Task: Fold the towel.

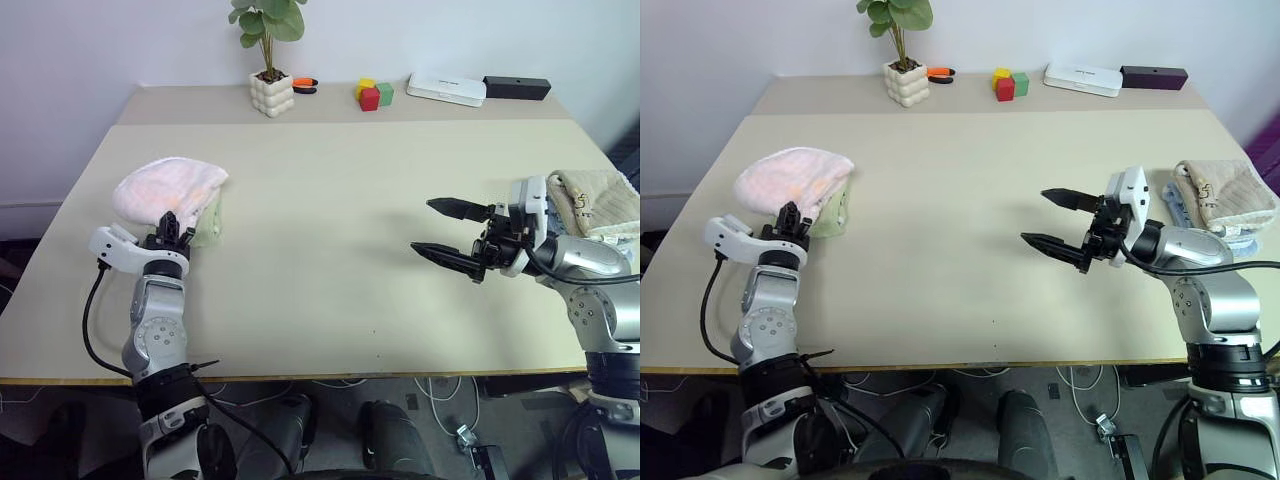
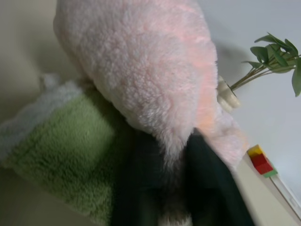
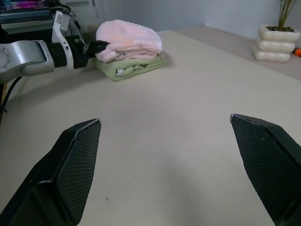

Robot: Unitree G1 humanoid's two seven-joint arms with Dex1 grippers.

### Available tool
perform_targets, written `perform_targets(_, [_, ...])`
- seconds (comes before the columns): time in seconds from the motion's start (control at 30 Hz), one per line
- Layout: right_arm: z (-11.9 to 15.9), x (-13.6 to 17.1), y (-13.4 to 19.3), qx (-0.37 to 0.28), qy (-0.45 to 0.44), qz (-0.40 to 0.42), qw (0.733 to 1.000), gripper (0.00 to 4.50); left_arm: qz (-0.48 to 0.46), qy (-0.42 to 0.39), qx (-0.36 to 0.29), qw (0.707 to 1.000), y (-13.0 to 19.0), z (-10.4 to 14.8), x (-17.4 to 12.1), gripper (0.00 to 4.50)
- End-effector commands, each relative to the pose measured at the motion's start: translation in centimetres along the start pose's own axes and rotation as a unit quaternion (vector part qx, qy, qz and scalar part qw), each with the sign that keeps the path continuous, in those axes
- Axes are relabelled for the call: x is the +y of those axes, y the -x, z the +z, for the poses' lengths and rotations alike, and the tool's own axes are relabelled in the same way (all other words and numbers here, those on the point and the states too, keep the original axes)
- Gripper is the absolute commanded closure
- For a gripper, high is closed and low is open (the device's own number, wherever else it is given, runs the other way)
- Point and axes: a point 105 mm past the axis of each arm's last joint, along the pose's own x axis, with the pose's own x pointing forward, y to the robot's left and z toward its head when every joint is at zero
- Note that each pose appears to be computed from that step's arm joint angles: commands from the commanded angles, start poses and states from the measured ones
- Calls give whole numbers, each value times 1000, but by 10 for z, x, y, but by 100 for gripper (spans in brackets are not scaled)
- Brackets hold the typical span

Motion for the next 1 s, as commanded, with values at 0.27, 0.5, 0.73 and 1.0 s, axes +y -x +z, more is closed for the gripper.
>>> perform_targets(0.27, [11, 1, 0, -23, 27, -11, 999, 0, -81, 40, 97, 991, 29, -28, -33, 4])
perform_targets(0.5, [10, -3, -2, -25, 28, -18, 999, 0, -136, 14, 169, 976, 46, -50, -53, 4])
perform_targets(0.73, [13, -5, 0, -29, 23, -25, 999, 0, -423, -218, 210, 854, 64, -71, -126, 4])
perform_targets(1.0, [24, -5, 6, -42, 22, -29, 998, 0, -539, -265, 184, 778, 37, -33, -159, 4])
